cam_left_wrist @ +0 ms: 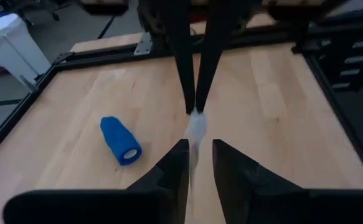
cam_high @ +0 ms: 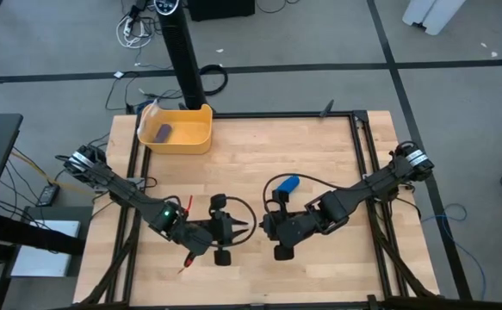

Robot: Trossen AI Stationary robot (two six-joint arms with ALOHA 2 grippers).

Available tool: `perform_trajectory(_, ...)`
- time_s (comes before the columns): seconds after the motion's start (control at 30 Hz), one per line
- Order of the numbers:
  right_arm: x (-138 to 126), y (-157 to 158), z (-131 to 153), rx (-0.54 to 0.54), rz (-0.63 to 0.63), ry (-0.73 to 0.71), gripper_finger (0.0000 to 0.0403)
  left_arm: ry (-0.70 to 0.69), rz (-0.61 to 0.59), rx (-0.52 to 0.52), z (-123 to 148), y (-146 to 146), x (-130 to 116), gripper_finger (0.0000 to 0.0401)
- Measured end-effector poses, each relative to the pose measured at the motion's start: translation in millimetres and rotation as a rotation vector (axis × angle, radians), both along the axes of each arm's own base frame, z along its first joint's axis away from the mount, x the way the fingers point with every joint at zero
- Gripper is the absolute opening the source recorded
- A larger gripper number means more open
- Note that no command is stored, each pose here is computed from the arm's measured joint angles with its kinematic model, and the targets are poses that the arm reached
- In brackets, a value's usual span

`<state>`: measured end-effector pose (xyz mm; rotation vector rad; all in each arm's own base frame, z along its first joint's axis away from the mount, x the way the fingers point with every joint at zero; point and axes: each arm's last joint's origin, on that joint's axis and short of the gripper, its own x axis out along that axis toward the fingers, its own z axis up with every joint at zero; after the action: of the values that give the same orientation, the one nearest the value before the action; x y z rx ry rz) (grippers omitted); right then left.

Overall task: Roll bandage
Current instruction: Open the transparent zip bag

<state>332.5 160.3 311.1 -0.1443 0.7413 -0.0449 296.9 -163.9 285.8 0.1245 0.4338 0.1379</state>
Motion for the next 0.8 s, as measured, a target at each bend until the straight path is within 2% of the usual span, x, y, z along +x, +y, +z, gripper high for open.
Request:
perform_trajectory(0.33,-0.1,0.0,-0.2,0.0,0.0,0.001,0.0003,-0.009,-0.004,-0.006,0.9,-0.7,0.3,0.0065)
perform_trajectory(0.6,-0.6,0.1,-0.8,0.005,0.01,0.013,0.0003,-0.008,-0.005,-0.005,0.8,-0.8,0.2,0.0007)
perform_trajectory(0.8,-7.1,2.9,-5.2,-0.007,0.0,0.064,0.0036,0.001,0.027,0.057,-1.7,-0.2,-2.0,0.0004)
